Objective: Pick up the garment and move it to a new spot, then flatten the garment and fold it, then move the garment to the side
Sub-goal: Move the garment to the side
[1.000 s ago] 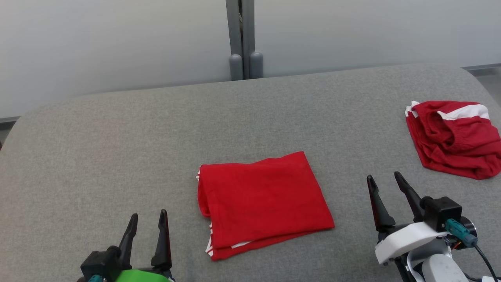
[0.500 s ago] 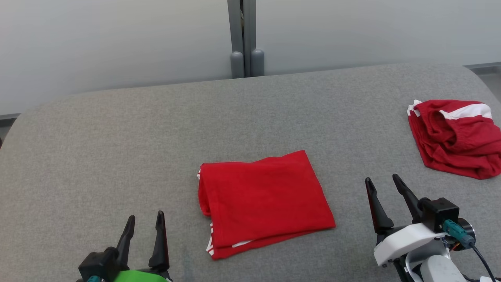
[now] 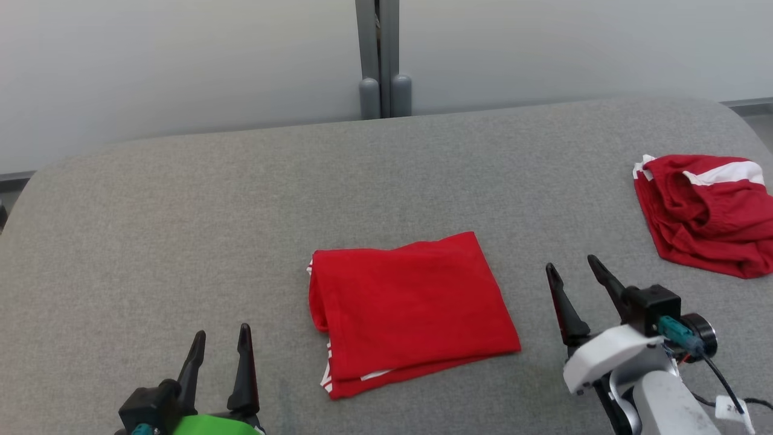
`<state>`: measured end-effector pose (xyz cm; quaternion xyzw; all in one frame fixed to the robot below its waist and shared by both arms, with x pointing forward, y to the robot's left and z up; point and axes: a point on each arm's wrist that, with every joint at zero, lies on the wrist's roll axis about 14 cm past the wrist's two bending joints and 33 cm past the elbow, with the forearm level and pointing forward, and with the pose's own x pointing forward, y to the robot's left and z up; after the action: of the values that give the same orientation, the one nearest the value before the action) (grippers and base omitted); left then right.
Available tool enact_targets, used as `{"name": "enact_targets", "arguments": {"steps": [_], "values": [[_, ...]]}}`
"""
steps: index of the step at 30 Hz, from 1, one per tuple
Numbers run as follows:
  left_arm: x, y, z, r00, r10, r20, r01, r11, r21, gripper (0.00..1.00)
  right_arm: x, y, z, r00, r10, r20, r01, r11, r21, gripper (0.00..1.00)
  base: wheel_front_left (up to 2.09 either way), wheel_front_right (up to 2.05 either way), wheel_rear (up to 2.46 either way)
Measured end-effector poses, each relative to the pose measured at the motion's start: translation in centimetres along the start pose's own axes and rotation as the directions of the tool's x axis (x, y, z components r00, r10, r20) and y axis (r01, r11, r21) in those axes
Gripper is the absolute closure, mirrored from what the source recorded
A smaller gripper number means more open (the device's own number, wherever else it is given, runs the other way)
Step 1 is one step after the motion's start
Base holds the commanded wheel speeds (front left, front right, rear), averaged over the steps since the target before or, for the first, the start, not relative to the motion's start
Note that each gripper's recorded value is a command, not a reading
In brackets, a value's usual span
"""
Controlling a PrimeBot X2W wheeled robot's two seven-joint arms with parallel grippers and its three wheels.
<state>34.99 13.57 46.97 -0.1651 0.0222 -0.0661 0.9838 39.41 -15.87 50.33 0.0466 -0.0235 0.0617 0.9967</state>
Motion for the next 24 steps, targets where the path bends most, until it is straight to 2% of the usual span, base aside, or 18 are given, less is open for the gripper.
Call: {"name": "enact_targets", "arguments": {"steps": [7, 10, 16, 24], "values": [[0.1, 0.6, 0.3, 1.000, 0.019, 0.010, -0.019, 1.000, 0.000, 0.00, 3.4, 1.8, -0.5, 0.990, 0.066, -0.126, -0.076, 0.994, -0.078, 0.00, 0.00, 0.00, 0.00], [0.2, 1.1, 0.5, 0.999, 0.036, 0.016, -0.036, 0.999, -0.001, 0.00, 4.6, 2.5, -1.7, 0.970, 0.083, -0.227, -0.108, 0.989, -0.099, 0.00, 0.00, 0.00, 0.00], [0.4, 2.3, 0.4, 0.997, 0.076, 0.011, -0.075, 0.997, -0.009, 0.00, 5.8, 3.3, -5.2, 0.902, 0.113, -0.418, -0.165, 0.982, -0.091, 0.00, 0.00, 0.00, 0.00], [0.3, 3.8, 0.1, 0.992, 0.126, 0.000, -0.126, 0.992, -0.013, 0.00, 6.0, 6.1, -9.1, 0.812, 0.191, -0.551, -0.245, 0.969, -0.024, 0.00, 0.00, 0.00, 0.00]]}}
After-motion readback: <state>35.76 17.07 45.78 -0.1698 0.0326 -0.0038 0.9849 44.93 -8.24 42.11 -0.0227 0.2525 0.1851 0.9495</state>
